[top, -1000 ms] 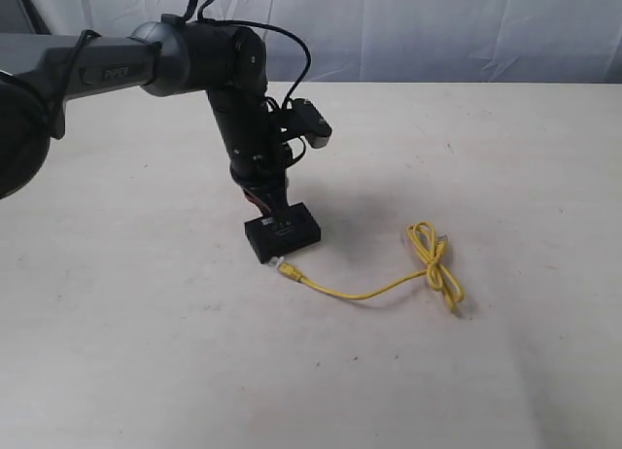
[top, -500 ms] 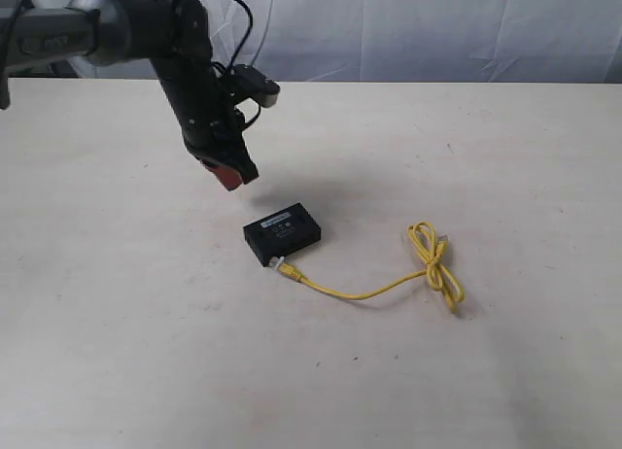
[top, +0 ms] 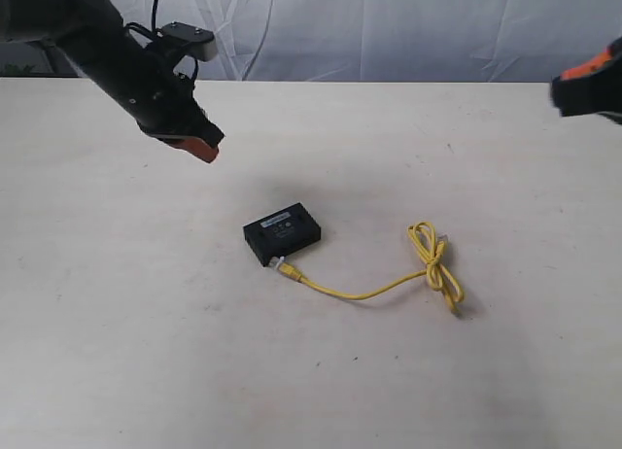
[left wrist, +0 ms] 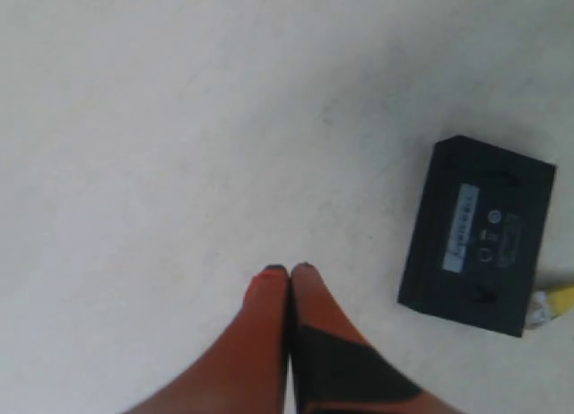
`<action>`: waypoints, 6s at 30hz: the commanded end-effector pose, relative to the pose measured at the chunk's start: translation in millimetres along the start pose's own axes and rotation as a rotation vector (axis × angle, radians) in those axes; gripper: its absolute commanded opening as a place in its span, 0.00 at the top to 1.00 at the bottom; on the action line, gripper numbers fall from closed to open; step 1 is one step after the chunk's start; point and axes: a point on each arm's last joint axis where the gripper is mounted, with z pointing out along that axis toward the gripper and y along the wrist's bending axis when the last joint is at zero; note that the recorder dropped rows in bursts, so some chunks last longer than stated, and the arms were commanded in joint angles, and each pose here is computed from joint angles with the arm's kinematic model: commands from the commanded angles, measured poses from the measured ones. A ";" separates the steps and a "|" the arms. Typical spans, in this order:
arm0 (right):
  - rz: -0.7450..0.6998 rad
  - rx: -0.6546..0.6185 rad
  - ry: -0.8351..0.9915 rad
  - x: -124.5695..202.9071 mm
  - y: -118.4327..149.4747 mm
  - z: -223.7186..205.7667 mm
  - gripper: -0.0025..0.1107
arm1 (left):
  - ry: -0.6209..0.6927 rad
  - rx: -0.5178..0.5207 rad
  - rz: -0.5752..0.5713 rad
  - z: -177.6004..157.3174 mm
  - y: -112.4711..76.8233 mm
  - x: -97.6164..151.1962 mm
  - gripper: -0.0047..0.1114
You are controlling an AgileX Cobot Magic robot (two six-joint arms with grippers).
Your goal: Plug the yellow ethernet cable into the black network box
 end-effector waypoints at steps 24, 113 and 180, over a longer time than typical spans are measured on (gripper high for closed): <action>-0.438 -0.328 0.510 8.1 91.6 186.0 0.99 | 0.045 0.228 0.024 44.8 -9.0 26.9 0.96; -0.518 -0.386 0.602 59.6 128.1 284.9 0.99 | -0.100 0.334 0.108 93.2 5.3 34.1 0.96; -0.271 -0.193 0.713 33.5 99.2 284.4 0.99 | -0.109 0.420 0.063 107.1 6.5 32.9 0.96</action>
